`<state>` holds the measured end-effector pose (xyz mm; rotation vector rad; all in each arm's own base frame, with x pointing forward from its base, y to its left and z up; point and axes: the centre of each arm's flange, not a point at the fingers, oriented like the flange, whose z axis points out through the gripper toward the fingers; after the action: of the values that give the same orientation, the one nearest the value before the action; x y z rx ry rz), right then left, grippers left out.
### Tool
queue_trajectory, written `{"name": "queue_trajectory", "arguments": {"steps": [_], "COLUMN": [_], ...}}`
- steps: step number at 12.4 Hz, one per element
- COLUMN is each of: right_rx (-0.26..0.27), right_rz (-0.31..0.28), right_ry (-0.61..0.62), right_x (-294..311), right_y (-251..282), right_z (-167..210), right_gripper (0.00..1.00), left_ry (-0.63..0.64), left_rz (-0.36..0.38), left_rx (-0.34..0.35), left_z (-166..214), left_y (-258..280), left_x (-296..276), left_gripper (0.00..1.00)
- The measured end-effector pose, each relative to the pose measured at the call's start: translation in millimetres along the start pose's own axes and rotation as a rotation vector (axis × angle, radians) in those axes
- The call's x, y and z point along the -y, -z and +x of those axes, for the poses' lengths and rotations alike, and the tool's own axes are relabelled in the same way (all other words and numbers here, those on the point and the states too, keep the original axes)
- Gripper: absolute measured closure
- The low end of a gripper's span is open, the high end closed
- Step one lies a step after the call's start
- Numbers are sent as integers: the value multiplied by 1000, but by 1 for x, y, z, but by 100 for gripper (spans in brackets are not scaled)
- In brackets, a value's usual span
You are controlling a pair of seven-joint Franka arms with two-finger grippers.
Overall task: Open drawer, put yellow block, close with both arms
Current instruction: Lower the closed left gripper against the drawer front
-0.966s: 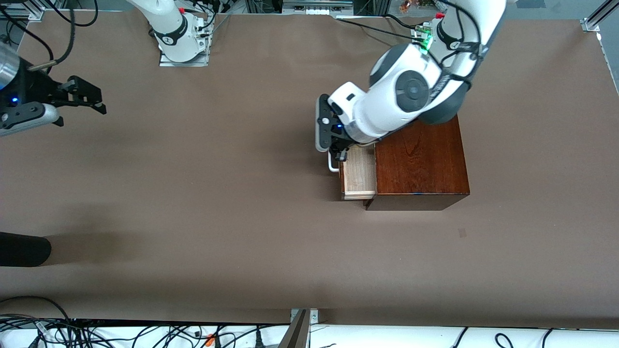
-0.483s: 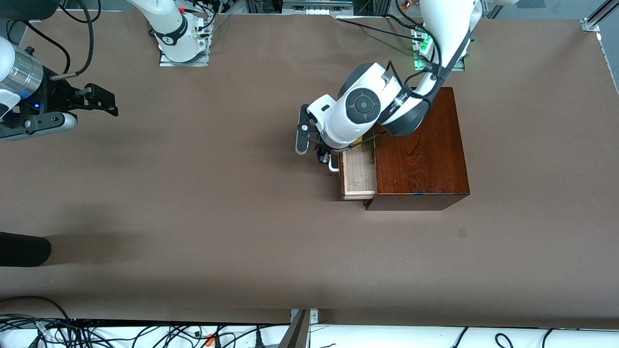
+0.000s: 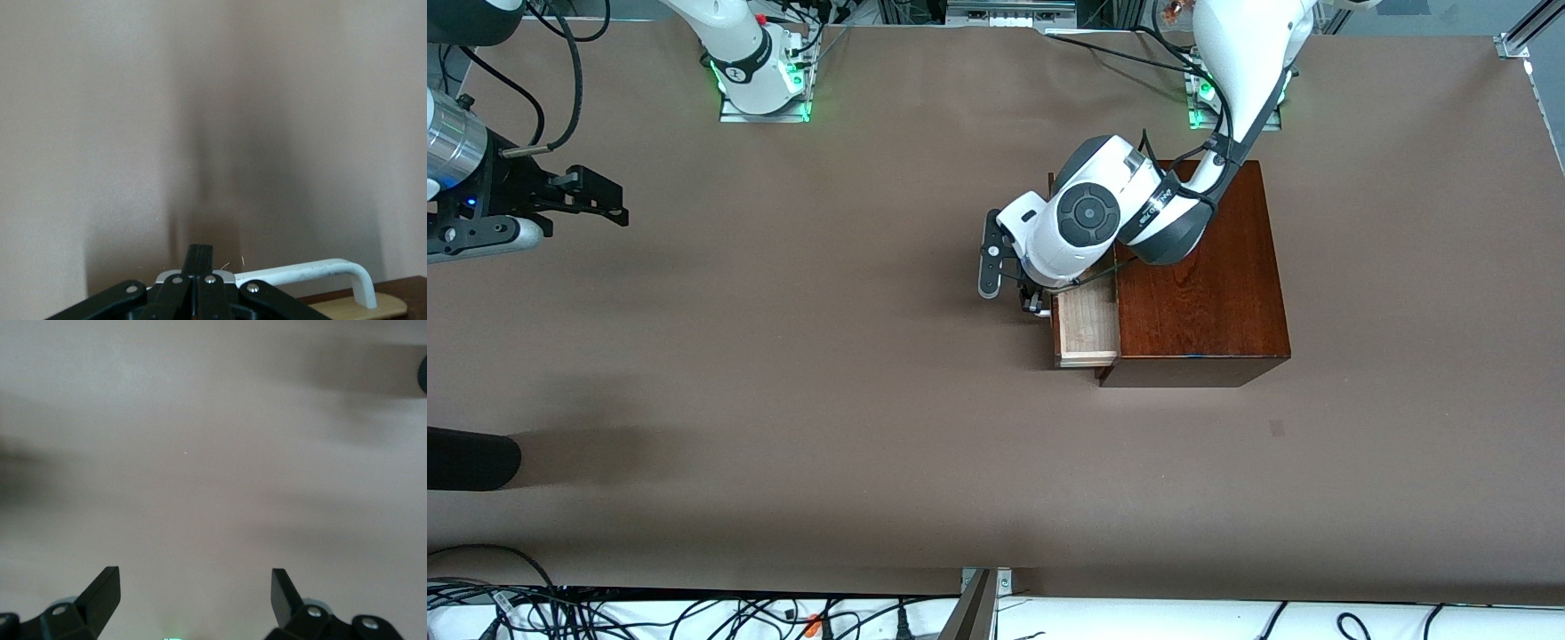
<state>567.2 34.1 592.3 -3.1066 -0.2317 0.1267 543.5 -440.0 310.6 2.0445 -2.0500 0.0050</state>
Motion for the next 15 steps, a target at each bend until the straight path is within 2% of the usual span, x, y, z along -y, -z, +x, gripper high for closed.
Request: {"name": "queue_trajectory", "arguments": {"steps": [2, 7, 11, 15], "right_rx": [-8, -42, -52, -52], "right_rz": [-2, -6, -7, -7], "right_ry": [0, -12, -12, -13], "right_x": [0, -7, -7, -7], "right_y": [9, 14, 14, 14], "right_z": [-2, 2, 4, 4], "right_gripper": [0, 0, 0, 0], "left_ry": [65, 90, 89, 93], "left_rz": [-16, -45, -77, -87], "left_rx": [8, 29, 120, 145], "left_z": [0, -3, -21, -27], "left_y": [0, 2, 7, 9], "left_x": [3, 7, 11, 13], "left_gripper": [99, 99, 99, 99]}}
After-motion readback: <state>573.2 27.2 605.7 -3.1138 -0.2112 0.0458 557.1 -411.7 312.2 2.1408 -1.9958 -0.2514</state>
